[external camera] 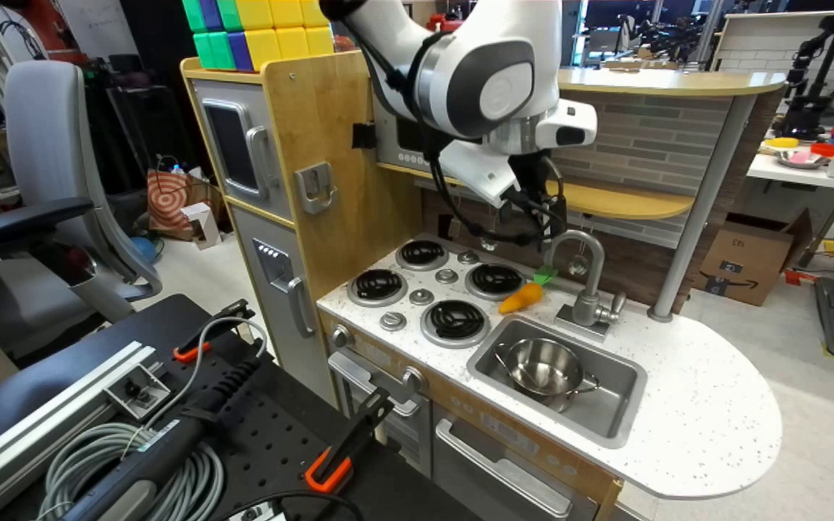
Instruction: Put the carrot plush toy inside the pot in the sink
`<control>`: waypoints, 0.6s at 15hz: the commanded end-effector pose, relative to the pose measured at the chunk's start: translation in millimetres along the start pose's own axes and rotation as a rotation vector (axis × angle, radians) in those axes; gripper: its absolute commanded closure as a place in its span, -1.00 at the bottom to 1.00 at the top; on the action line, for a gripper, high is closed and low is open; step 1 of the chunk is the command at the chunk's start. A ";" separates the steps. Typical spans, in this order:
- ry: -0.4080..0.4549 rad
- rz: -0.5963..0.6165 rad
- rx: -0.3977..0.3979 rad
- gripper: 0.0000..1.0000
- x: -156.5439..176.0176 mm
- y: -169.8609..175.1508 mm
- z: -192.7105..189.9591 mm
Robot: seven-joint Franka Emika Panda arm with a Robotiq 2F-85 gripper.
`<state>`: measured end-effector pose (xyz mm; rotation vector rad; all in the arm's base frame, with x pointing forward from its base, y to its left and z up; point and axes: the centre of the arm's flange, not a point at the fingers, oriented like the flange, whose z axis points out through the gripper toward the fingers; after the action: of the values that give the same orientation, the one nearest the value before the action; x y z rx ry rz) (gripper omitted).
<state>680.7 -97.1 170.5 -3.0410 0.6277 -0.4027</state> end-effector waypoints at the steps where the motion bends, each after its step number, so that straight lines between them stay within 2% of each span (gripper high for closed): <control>1: 0.085 -0.046 -0.065 -1.00 17.5 -15.3 45.1; 5: 0.096 -0.055 -0.078 -1.00 19.8 -22.2 71.0; 9: 0.070 -0.031 -0.050 -1.00 22.2 -32.2 94.4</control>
<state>711.7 -85.2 105.5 -3.1146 0.5786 -0.4940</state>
